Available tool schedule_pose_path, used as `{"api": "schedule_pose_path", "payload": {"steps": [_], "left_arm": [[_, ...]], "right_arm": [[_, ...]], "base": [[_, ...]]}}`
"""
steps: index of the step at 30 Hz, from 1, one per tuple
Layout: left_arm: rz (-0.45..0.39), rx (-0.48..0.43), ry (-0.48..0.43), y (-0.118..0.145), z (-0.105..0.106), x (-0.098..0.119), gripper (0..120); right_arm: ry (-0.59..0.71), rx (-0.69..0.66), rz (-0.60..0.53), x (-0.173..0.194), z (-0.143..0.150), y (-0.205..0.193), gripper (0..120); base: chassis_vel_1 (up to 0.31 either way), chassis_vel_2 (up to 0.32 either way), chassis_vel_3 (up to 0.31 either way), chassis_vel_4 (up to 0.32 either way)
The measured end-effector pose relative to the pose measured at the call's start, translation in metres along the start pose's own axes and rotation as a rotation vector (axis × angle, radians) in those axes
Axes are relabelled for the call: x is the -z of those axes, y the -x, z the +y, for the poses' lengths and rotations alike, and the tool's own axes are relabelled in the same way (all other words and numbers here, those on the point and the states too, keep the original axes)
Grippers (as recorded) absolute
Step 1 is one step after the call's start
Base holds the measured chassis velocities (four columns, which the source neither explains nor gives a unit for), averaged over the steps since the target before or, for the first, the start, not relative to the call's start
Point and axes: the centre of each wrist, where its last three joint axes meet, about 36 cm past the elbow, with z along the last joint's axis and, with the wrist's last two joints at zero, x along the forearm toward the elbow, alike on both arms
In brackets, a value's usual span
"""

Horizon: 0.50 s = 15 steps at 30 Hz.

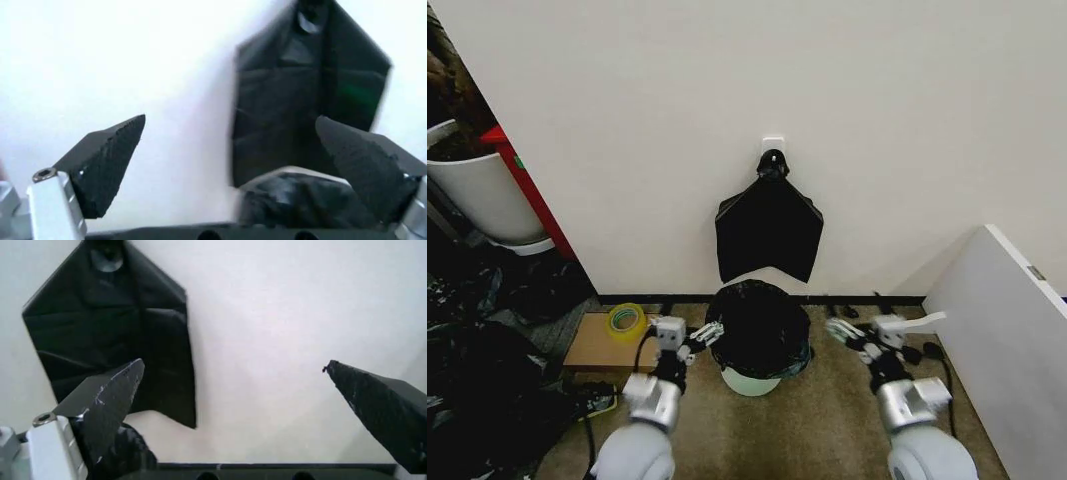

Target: Place the garbage bag over the trash bin.

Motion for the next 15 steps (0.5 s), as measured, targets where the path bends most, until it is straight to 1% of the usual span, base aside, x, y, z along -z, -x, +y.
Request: {"api": "schedule_pose_path", "payload": {"steps": [1, 2, 3, 6, 7, 9, 11, 12, 15], "left_arm": [[-0.041, 0.029, 0.036, -0.007, 0.005, -0.002, 100], [-0.061, 0.045, 0.047, -0.011, 0.007, -0.003, 100], [-0.061, 0.045, 0.047, -0.011, 0.007, -0.003, 100], [-0.123, 0.092, 0.059, -0.025, 0.01, -0.001, 100], [-0.123, 0.092, 0.059, -0.025, 0.01, -0.001, 100], [-0.168, 0.102, 0.072, -0.036, 0.009, -0.001, 100], [-0.183, 0.101, 0.061, -0.048, 0.005, -0.002, 100], [-0.183, 0.101, 0.061, -0.048, 0.005, -0.002, 100], [-0.174, 0.125, 0.028, -0.063, -0.003, -0.004, 100]], "right_arm": [[-0.02, -0.015, -0.005, -0.003, -0.003, -0.01, 100], [-0.031, -0.024, -0.009, -0.005, -0.003, -0.015, 100], [-0.031, -0.024, -0.009, -0.005, -0.003, -0.015, 100], [-0.045, -0.054, -0.034, -0.007, -0.001, -0.031, 100], [-0.045, -0.054, -0.034, -0.007, -0.001, -0.031, 100], [-0.056, -0.058, -0.047, -0.008, 0.002, -0.038, 100], [-0.049, -0.055, -0.059, -0.005, 0.008, -0.043, 100], [-0.049, -0.055, -0.059, -0.005, 0.008, -0.043, 100], [-0.045, -0.046, -0.087, 0.001, 0.021, -0.046, 100]], "base": [[0.0, 0.0, 0.0, 0.0], [0.0, 0.0, 0.0, 0.0], [0.0, 0.0, 0.0, 0.0], [0.0, 0.0, 0.0, 0.0], [0.0, 0.0, 0.0, 0.0], [0.0, 0.0, 0.0, 0.0], [0.0, 0.0, 0.0, 0.0], [0.0, 0.0, 0.0, 0.0], [0.0, 0.0, 0.0, 0.0]]}}
